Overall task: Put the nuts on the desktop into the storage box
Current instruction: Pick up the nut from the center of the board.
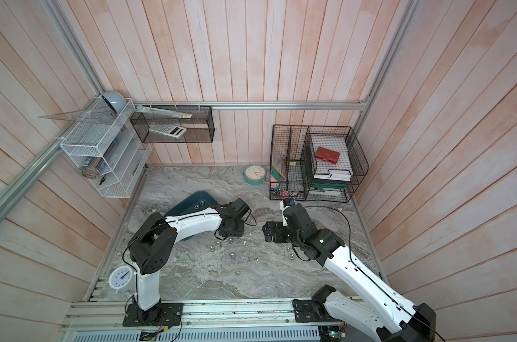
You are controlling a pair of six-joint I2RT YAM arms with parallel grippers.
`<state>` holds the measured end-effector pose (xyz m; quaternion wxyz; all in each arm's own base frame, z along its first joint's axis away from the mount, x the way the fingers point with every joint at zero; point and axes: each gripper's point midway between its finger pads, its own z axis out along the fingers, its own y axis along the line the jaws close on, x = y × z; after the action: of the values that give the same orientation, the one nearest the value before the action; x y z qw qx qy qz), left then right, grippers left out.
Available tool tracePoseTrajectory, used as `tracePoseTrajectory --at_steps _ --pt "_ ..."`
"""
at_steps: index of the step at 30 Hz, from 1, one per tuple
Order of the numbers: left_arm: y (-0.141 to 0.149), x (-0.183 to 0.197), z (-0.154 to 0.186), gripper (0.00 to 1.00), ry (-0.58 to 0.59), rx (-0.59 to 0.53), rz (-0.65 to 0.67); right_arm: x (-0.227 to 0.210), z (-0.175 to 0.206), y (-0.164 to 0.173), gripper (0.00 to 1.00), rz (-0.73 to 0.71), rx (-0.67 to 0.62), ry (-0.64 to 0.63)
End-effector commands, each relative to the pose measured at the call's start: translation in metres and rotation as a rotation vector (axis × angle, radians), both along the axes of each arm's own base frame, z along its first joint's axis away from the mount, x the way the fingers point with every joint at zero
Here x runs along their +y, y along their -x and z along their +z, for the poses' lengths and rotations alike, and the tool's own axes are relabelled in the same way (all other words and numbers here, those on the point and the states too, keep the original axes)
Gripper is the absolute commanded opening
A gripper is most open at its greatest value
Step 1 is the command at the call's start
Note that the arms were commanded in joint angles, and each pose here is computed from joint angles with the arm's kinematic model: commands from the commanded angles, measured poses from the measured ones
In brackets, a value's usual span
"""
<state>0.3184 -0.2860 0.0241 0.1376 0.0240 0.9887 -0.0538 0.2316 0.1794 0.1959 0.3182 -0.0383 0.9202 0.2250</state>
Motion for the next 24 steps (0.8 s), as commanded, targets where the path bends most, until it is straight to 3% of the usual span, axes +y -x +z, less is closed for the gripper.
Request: tracePoseTrajectory --at_steps 1,6,8,12,18,24 --pt "-0.001 -0.003 -0.003 0.43 -0.011 0.013 0.003 -0.002 -0.003 0.002 0.98 -0.008 0.008 0.01" --pt "0.001 -0.001 -0.008 0.41 -0.024 0.031 0.0 -0.001 -0.003 0.001 0.98 -0.006 0.006 0.012" --pt "0.001 -0.002 -0.007 0.33 -0.025 0.03 -0.001 0.0 -0.003 0.0 0.98 -0.004 0.009 0.012" --pt "0.002 0.0 -0.005 0.3 -0.028 0.027 0.0 0.0 -0.002 -0.001 0.98 -0.003 0.006 0.013" --pt "0.004 0.003 0.001 0.12 -0.03 0.014 0.0 0.002 -0.002 -0.003 0.98 -0.001 0.004 0.012" --pt "-0.004 0.008 0.023 0.13 -0.039 -0.028 0.007 0.008 -0.001 -0.008 0.98 0.011 0.003 0.009"
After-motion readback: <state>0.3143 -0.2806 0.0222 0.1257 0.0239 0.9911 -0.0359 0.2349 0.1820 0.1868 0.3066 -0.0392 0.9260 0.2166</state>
